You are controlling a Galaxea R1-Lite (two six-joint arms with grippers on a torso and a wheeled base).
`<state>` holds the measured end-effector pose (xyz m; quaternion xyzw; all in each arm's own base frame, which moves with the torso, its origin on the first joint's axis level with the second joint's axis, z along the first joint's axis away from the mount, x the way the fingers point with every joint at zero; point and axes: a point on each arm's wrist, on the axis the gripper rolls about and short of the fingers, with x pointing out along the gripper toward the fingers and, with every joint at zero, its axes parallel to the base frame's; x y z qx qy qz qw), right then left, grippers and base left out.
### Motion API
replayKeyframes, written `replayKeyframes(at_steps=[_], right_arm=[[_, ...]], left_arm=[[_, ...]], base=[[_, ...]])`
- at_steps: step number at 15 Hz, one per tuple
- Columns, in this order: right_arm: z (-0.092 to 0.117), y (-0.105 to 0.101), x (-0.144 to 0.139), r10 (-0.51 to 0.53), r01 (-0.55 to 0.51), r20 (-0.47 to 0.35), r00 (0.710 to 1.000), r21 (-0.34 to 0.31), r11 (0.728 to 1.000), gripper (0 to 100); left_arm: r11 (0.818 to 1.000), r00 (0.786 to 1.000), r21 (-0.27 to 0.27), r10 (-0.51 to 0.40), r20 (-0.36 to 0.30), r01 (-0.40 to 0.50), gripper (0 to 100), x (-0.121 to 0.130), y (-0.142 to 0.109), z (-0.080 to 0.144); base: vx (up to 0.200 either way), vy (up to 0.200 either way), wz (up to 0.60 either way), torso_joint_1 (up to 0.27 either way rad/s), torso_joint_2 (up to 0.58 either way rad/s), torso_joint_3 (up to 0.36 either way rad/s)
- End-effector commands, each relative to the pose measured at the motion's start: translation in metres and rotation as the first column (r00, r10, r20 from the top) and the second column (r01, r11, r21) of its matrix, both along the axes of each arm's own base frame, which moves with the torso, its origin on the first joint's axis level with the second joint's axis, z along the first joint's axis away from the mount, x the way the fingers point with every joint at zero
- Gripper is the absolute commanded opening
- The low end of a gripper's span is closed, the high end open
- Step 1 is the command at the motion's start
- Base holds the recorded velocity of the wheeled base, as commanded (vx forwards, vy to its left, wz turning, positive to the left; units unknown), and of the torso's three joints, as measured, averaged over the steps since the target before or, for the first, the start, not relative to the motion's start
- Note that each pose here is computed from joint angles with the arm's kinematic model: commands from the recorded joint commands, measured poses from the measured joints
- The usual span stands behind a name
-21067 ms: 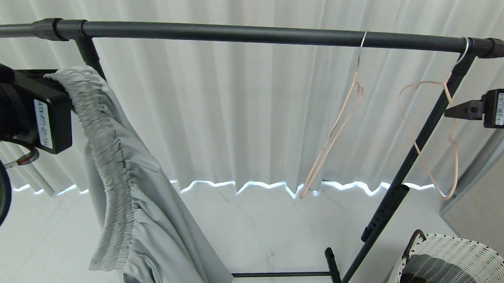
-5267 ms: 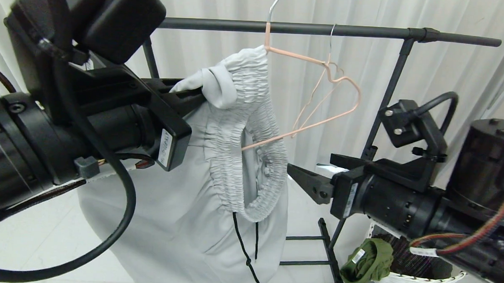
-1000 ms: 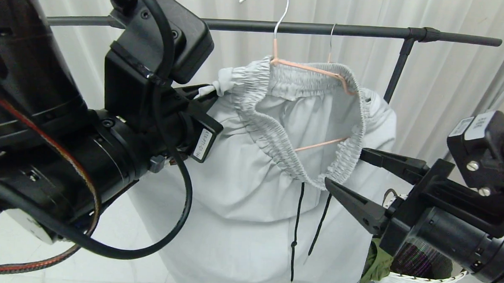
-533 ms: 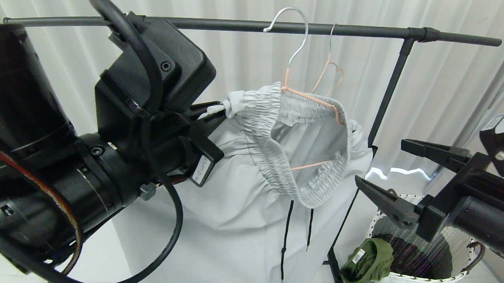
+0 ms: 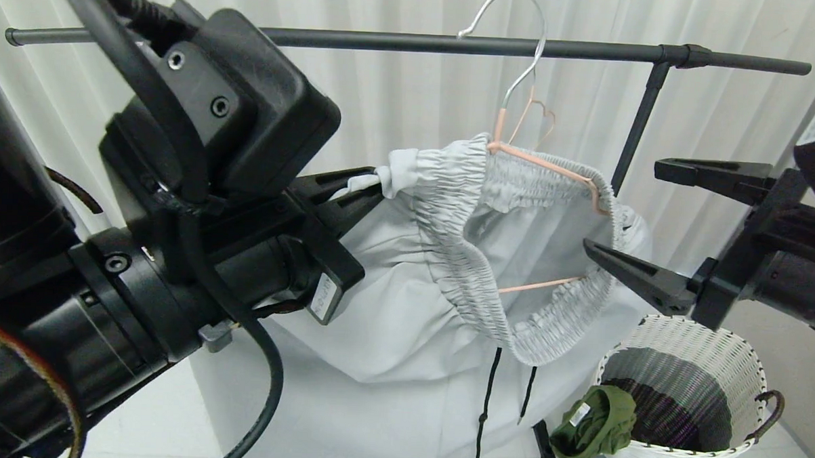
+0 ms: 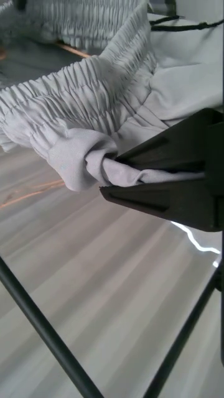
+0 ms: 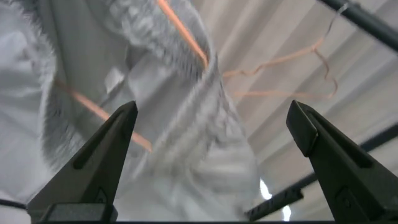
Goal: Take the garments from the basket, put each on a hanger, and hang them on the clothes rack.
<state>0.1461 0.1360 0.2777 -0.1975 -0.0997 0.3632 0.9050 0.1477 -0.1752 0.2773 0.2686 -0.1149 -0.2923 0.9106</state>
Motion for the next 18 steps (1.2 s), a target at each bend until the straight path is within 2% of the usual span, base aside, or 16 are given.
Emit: replayKeyframes(at_steps=[1,3,6,11,12,18], right_arm=[[0.001,0.013,0.012,0.018,-0.018,-0.005,1.0,-0.013,1.0,100],[0.005,0.023,0.022,0.027,-0.027,-0.003,1.0,-0.013,1.0,100],[0.012,0.029,0.029,0.025,-0.024,0.037,0.999,-0.029,0.999,100],[0.012,0.03,0.027,0.031,-0.029,0.044,0.999,-0.039,0.999,100],[0.011,0.03,0.028,0.029,-0.027,0.042,0.999,-0.041,0.999,0],[0.012,0.03,0.028,0.02,-0.018,0.043,0.999,-0.04,0.999,0]], left_arm=[[1.0,1.0,-0.012,-0.019,0.007,0.019,0,-0.002,-0.004,0.001],[0.999,0.999,-0.025,-0.026,0.022,0.027,0,-0.003,-0.006,0.002],[0.999,0.999,-0.011,-0.04,0.016,0.04,0,-0.007,-0.006,-0.002],[0.999,0.999,-0.013,-0.048,0.02,0.048,0,-0.008,-0.008,-0.002],[0.999,0.999,-0.012,-0.048,0.019,0.048,0,-0.008,-0.008,-0.003],[0.998,0.998,-0.024,-0.049,0.028,0.05,0,-0.008,-0.008,-0.001]], base=[[0.0,0.0,0.0,0.0,0.0,0.0],[0.0,0.0,0.0,0.0,0.0,0.0],[0.0,0.0,0.0,0.0,0.0,0.0],[0.0,0.0,0.0,0.0,0.0,0.0],[0.0,0.0,0.0,0.0,0.0,0.0],[0.0,0.0,0.0,0.0,0.0,0.0]])
